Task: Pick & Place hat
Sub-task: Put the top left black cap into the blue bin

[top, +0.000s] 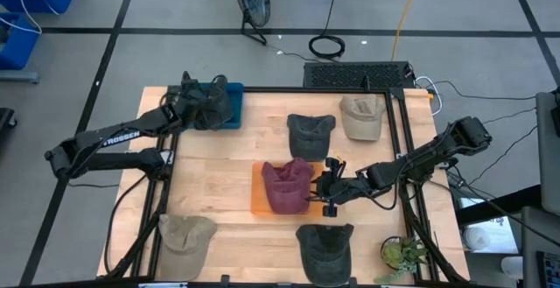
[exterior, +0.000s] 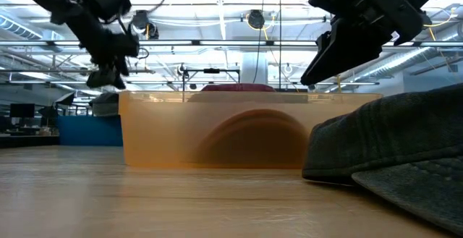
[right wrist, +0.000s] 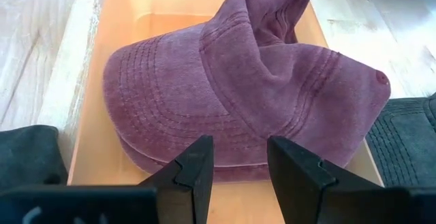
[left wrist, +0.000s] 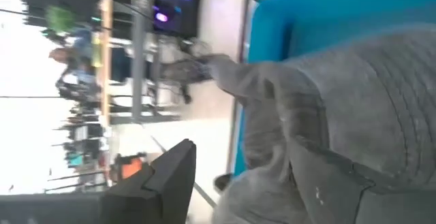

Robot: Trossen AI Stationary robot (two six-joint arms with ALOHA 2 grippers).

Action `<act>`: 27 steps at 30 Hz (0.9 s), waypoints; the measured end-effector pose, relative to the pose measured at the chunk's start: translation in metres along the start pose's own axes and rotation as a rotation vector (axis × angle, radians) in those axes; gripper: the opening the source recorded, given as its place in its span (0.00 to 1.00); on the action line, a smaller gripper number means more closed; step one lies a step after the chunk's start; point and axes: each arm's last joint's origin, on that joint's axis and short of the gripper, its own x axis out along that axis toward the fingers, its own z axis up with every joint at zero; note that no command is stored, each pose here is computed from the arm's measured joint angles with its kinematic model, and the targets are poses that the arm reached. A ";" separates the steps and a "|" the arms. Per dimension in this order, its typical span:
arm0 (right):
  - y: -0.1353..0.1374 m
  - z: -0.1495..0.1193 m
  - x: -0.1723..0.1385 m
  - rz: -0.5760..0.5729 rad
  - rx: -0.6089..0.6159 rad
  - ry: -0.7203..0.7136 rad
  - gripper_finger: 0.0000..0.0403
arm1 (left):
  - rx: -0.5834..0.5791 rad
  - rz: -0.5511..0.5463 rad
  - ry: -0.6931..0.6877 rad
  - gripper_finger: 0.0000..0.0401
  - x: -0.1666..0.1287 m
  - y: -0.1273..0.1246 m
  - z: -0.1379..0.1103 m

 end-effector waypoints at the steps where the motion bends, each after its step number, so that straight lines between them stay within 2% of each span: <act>1: 0.000 0.000 0.000 -0.001 -0.001 0.000 0.31 | -0.019 0.021 -0.011 0.59 -0.005 0.001 0.001; 4: 0.000 0.000 0.000 -0.001 -0.007 0.000 0.31 | -0.134 0.066 -0.057 0.60 -0.021 0.003 0.003; 7: 0.000 0.000 0.000 -0.003 -0.020 -0.001 0.31 | -0.408 0.042 -0.156 0.60 -0.035 0.004 0.005; 10: 0.000 0.000 0.000 -0.004 -0.026 -0.001 0.31 | -0.722 -0.129 -0.265 0.60 -0.043 0.000 0.007; 12: 0.000 0.000 0.000 -0.004 -0.025 -0.002 0.31 | -0.837 -0.306 -0.319 0.60 -0.046 -0.006 0.011; 15: 0.000 0.001 0.000 -0.001 -0.018 -0.012 0.31 | -0.899 -0.478 -0.344 0.60 -0.049 -0.015 0.018; 17: 0.001 0.002 0.000 0.003 -0.001 -0.022 0.31 | -0.895 -0.496 -0.297 0.60 -0.049 -0.021 0.019; 21: 0.003 0.005 0.000 0.061 0.026 -0.045 0.31 | -0.966 -0.393 -0.139 0.60 -0.043 -0.032 0.019; 27: 0.011 0.008 -0.004 0.099 0.032 -0.090 0.31 | -0.921 -0.271 0.037 0.60 -0.022 -0.044 0.018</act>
